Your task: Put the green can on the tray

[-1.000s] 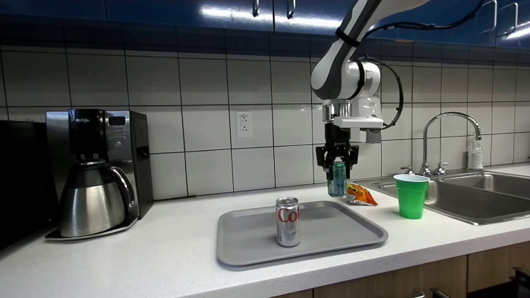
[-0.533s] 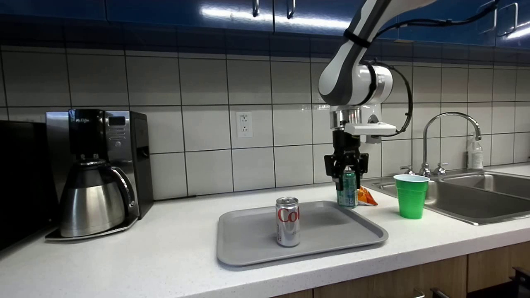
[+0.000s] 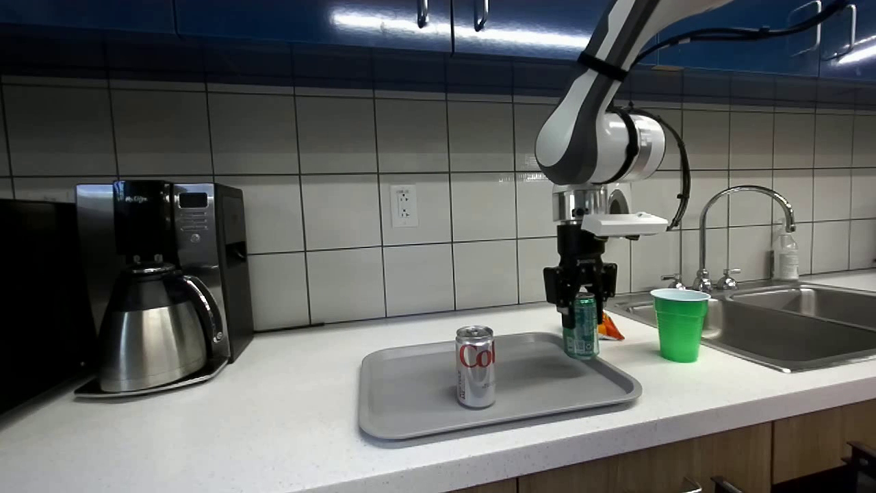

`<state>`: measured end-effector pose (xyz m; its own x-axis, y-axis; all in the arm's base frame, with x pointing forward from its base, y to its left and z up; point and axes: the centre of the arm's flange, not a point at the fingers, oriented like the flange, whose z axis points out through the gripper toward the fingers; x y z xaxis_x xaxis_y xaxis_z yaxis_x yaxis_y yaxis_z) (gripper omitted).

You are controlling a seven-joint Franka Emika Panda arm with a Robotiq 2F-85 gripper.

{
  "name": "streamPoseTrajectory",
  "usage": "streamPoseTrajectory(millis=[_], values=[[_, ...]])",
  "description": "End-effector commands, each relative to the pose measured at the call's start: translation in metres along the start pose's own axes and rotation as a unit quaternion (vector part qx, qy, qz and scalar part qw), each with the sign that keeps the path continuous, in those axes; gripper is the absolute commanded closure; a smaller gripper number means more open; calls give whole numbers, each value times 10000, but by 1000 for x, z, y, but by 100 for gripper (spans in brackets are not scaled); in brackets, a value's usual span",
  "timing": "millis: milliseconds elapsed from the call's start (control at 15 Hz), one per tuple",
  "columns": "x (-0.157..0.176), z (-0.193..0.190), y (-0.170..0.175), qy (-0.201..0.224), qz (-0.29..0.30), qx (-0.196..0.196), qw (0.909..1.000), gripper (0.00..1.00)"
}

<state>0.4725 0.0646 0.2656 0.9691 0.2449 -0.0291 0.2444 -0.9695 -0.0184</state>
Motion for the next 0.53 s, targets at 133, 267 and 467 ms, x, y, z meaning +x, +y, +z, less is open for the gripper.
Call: streamPoseTrajectory(millis=[133,267,467], values=[[-19,-8,-10,168,-310,-108,9993,61],[-22,-6,-13,153,-385,-129,9991,61],[-27,-2,-18,135,-496,-181,9985,61]])
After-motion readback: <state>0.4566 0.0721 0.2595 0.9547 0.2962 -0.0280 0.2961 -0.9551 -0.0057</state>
